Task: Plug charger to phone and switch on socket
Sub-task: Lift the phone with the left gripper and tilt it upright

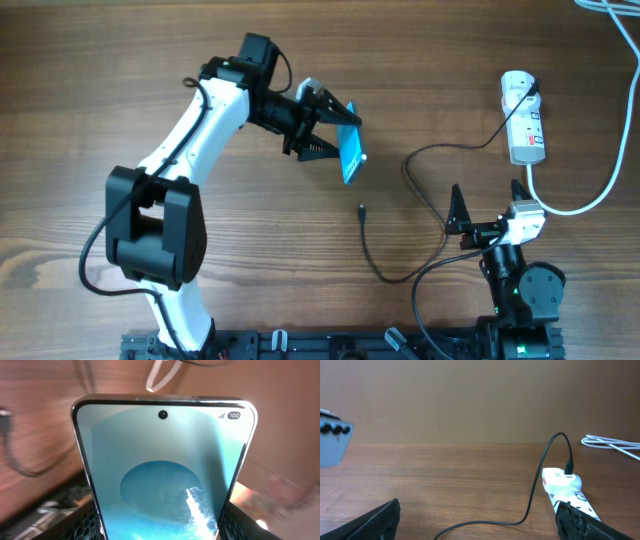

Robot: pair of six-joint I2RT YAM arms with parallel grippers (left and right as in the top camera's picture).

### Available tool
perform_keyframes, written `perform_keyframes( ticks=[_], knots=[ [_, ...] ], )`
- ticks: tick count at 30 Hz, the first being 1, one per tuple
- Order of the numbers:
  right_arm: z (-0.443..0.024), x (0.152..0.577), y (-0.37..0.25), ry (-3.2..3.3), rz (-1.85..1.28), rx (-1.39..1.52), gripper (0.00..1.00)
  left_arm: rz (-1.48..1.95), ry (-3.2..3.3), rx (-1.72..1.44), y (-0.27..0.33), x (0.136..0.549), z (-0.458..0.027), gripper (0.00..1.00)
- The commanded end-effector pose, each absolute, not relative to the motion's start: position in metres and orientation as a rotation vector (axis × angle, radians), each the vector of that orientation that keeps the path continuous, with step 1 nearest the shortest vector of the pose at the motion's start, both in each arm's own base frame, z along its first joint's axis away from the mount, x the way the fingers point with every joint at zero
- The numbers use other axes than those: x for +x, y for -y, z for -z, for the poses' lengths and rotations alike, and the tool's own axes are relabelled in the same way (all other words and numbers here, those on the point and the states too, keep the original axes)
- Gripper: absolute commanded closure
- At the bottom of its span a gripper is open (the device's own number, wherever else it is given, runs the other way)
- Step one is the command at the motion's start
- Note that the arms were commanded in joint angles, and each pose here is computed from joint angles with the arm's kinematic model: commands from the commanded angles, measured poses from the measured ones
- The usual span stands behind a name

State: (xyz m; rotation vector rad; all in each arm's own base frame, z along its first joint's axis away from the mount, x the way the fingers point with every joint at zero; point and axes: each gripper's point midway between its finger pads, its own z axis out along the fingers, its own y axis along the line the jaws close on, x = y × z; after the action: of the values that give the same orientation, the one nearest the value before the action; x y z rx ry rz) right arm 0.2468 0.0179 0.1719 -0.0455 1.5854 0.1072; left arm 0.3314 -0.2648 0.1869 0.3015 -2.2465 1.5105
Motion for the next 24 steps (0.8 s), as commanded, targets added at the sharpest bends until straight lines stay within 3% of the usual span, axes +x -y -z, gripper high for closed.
perform_keyframes(
  ticks=[1, 24],
  knots=[
    [-0.174, 0.247, -0.015, -1.573, -0.083, -0.042, 0.00, -1.727, 2.031, 0.248, 0.260, 0.329, -0.237, 0.34],
    [-0.174, 0.247, -0.015, -1.573, -0.083, -0.041, 0.00, -1.815, 1.889, 0.355, 0.232, 0.340, -0.256, 0.36]
  ],
)
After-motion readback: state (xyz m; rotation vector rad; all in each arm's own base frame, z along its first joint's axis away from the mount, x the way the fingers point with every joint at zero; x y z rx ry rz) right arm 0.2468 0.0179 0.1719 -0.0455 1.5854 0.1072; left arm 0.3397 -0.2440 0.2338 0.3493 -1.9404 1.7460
